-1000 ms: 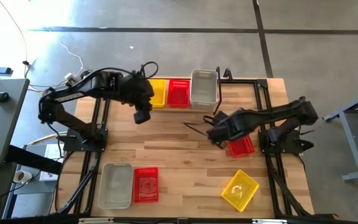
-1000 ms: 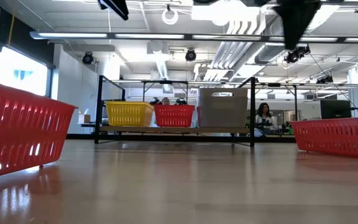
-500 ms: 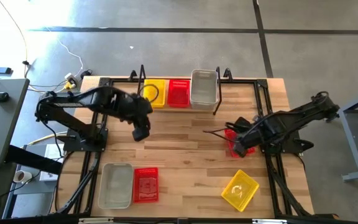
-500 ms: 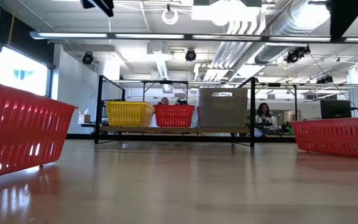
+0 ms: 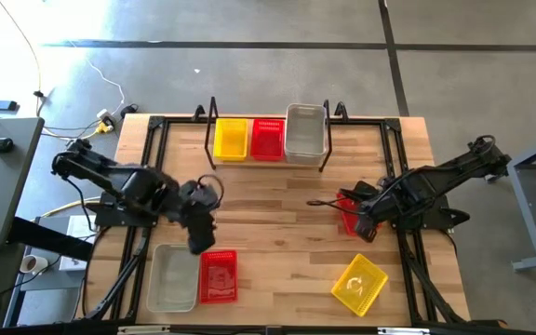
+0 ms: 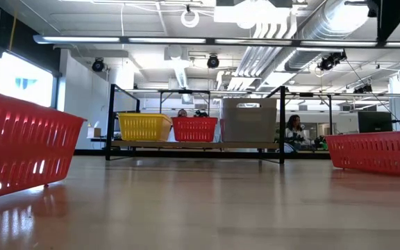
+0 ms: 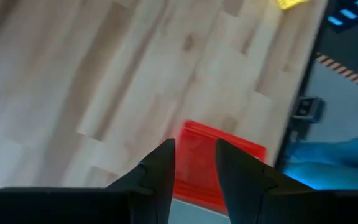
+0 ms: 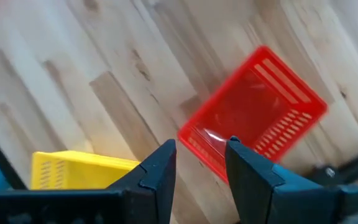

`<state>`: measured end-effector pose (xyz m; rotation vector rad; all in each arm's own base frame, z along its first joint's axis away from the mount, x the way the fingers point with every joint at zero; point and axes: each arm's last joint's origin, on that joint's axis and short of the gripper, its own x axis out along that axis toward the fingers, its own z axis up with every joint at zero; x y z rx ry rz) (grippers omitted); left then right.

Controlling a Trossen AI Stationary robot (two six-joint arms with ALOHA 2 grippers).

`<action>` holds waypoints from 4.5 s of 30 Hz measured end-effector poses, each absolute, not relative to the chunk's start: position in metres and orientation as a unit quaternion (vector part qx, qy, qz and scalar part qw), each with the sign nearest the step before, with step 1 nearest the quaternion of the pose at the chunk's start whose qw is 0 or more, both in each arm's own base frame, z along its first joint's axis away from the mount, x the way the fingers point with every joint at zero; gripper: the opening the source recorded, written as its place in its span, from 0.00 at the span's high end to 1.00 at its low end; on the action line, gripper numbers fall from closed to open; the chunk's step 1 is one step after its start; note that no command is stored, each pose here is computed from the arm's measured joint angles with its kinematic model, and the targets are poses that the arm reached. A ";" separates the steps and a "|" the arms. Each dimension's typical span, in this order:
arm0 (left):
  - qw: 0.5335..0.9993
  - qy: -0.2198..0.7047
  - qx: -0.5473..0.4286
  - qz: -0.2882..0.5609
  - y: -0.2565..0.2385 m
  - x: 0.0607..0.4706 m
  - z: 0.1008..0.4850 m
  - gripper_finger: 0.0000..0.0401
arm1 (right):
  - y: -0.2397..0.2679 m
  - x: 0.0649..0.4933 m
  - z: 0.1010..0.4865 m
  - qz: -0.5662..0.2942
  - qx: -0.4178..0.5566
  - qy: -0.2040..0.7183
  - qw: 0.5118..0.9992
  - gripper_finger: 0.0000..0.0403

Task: Stack baskets on shelf by color
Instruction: Stack the bottom red basket on top of the red basket on the shelf

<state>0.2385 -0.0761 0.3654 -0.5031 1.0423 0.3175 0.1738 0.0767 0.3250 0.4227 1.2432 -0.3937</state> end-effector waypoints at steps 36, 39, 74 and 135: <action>0.627 0.565 -0.408 0.347 -0.195 0.280 0.252 0.74 | 0.076 0.182 0.327 -0.189 0.221 0.539 0.790 0.69; 0.612 0.566 -0.410 0.369 -0.199 0.285 0.238 0.74 | 0.076 0.182 0.327 -0.184 0.215 0.541 0.792 0.69; 0.565 0.564 -0.379 0.468 -0.208 0.282 0.205 0.74 | 0.076 0.181 0.327 -0.173 0.200 0.549 0.793 0.69; 0.592 0.511 -0.427 0.453 -0.179 0.334 0.209 0.99 | 0.090 0.196 0.335 -0.031 0.135 0.496 0.857 0.69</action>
